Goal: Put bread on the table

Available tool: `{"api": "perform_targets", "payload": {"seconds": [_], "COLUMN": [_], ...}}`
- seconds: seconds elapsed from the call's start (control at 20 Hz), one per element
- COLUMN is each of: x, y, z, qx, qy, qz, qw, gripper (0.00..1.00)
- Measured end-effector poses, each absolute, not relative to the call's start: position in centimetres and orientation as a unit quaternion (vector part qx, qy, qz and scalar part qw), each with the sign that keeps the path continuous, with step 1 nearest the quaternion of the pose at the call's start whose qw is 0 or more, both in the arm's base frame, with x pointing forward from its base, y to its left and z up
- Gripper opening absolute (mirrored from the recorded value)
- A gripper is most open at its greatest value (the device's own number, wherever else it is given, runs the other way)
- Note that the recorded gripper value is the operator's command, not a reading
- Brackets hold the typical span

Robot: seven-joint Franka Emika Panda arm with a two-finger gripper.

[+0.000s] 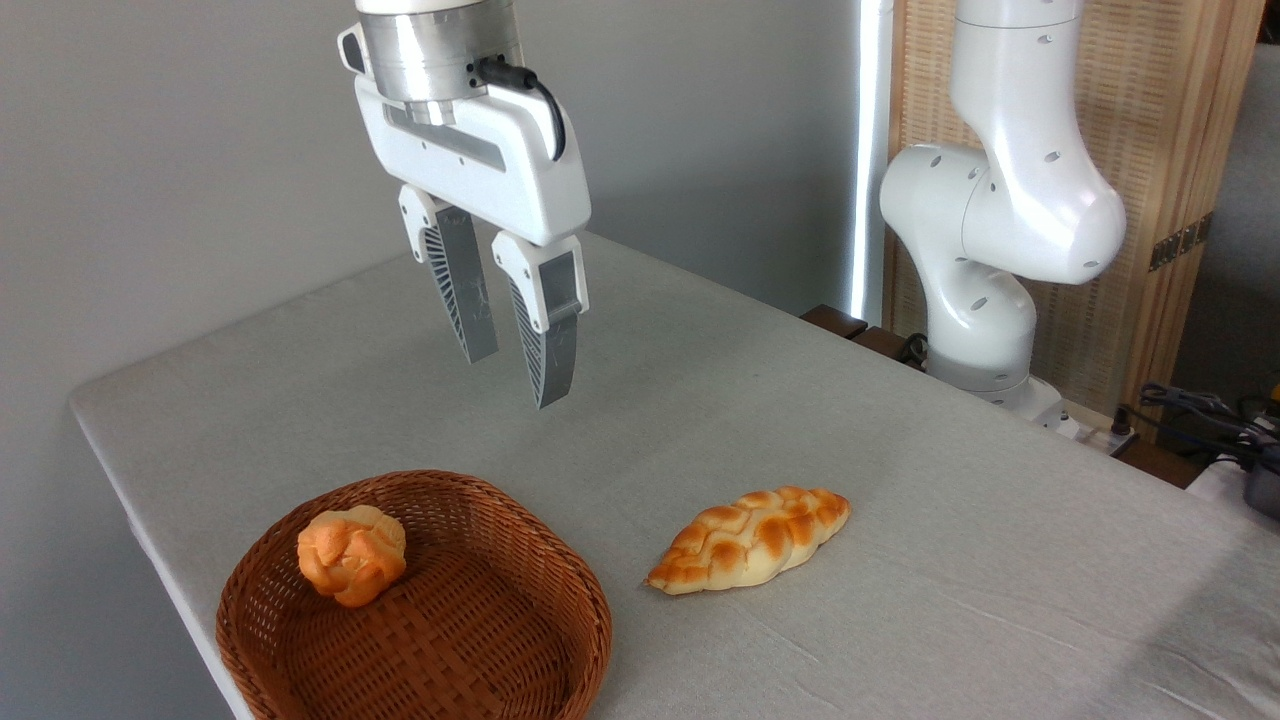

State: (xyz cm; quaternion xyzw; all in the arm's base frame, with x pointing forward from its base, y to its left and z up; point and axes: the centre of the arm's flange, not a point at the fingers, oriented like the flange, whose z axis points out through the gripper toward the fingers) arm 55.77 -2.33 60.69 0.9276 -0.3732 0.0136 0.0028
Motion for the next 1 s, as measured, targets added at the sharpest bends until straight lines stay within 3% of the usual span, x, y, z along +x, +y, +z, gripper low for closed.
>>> {"api": "perform_targets", "payload": {"seconds": [1.0], "x": [55.96], "y": [-2.19], "z": [60.25], "qx": [0.928], "qy": [-0.372], "qz": [0.010], "qw": [0.004], "gripper": [1.00]}}
